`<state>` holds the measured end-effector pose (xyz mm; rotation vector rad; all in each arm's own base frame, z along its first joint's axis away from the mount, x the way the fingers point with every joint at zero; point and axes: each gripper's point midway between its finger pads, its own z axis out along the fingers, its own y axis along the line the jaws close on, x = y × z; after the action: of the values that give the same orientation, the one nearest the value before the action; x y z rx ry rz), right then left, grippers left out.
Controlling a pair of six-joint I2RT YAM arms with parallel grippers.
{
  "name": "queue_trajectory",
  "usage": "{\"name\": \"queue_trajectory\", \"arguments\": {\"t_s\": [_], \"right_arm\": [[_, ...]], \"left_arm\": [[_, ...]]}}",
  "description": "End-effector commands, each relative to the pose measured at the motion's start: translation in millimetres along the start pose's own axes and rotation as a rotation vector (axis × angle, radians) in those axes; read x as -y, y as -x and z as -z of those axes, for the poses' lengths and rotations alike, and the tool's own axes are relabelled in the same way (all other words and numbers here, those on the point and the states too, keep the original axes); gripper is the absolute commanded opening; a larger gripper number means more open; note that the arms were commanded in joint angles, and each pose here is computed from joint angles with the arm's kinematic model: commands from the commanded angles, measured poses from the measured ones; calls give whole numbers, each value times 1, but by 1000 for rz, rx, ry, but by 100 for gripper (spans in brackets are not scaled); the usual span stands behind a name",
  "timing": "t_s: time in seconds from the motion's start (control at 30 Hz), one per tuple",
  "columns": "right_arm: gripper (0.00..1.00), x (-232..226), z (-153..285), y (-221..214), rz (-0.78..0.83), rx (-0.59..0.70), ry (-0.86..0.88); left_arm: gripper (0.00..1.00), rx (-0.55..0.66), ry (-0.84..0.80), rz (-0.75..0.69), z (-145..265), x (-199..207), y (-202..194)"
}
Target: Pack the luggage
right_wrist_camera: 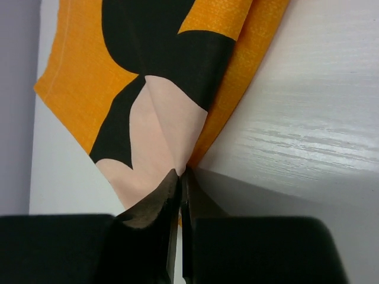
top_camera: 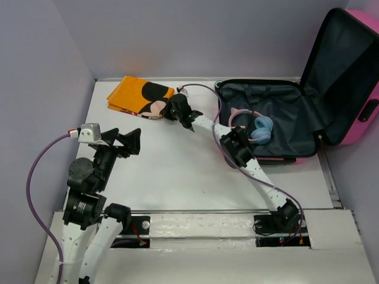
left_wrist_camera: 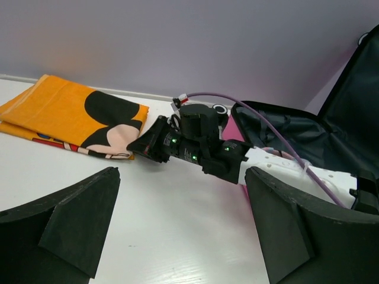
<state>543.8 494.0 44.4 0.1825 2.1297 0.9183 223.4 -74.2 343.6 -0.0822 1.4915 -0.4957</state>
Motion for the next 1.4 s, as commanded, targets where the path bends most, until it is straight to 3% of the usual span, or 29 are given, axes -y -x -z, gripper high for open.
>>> {"name": "queue_trajectory", "arguments": {"t_s": [0.0, 0.03, 0.07, 0.3, 0.33, 0.4, 0.43, 0.6, 0.7, 0.77, 0.83, 0.9, 1.0, 1.37], "right_arm": [[7, 8, 15, -25, -4, -65, -4], [7, -21, 33, 3, 28, -3, 66], [7, 0, 44, -35, 82, -71, 22], [7, -30, 165, -69, 298, -120, 67], [7, -1, 180, -89, 309, -175, 22], [7, -3, 210, -94, 315, -199, 40], [7, 20, 225, -116, 330, -259, 5], [7, 63, 282, -116, 374, -273, -104], [7, 69, 290, -106, 386, -239, -145], [12, 78, 294, -104, 394, -224, -180], [34, 86, 295, -101, 388, -200, -216], [56, 86, 293, -98, 391, -189, -225], [69, 82, 288, -95, 386, -172, -222], [70, 109, 271, -105, 404, -177, -321]], "left_arm": [[99, 27, 31, -8, -7, -6, 4], [99, 28, 43, -5, -8, -8, 4], [99, 23, 55, -6, -9, -10, 2], [99, -41, 143, 36, -26, -27, -13], [99, -61, 153, 38, -29, -30, -19], [99, -121, 179, 59, -37, -35, -33], [99, -145, 187, 65, -41, -36, -38], [99, -402, 255, 85, -69, -56, -106], [99, -467, 210, 105, -77, -55, -119], [99, -598, 199, 146, -89, -62, -151], [97, -635, 199, 161, -97, -66, -163], [84, -701, 224, 169, -106, -74, -184], [84, -774, 288, 158, -115, -93, -207], [86, -907, 534, 79, -132, -172, -251]]}}
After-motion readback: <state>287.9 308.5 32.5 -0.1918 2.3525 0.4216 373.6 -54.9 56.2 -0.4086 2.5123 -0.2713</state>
